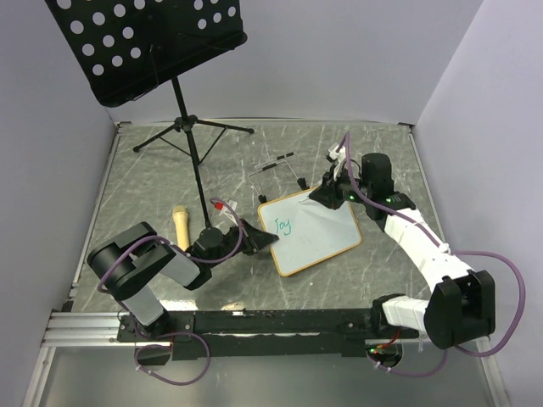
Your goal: Write a sentence on the whiteboard
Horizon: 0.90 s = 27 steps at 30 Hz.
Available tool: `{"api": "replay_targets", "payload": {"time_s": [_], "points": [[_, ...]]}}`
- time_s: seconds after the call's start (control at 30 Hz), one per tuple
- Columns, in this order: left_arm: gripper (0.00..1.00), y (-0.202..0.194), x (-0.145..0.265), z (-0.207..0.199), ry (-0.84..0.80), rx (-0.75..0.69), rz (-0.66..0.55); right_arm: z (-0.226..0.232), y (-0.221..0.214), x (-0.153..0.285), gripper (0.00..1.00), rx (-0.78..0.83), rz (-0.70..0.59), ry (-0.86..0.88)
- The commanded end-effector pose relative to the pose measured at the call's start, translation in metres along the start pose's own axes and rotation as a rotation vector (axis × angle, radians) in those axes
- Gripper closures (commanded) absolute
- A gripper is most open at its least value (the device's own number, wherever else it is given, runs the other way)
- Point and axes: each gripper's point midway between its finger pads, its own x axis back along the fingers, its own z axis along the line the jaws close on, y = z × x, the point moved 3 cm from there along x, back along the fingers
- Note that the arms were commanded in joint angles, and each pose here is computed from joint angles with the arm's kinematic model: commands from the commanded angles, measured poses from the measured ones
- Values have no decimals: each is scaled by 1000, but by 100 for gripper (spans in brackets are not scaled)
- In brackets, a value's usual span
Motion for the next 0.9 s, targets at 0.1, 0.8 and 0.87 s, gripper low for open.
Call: {"api": "replay_targets", "payload": {"time_s": [0.1,0.8,0.87], "points": [[99,38,7,-80,-346,-80,-164,-1,-2,-8,100,4,6,6],[99,38,7,-81,-351,-67,-167,6,-11,-19,100,7,60,56],[99,38,7,-81,-349,-70,-164,8,-10,-19,100,8,59,66]]}}
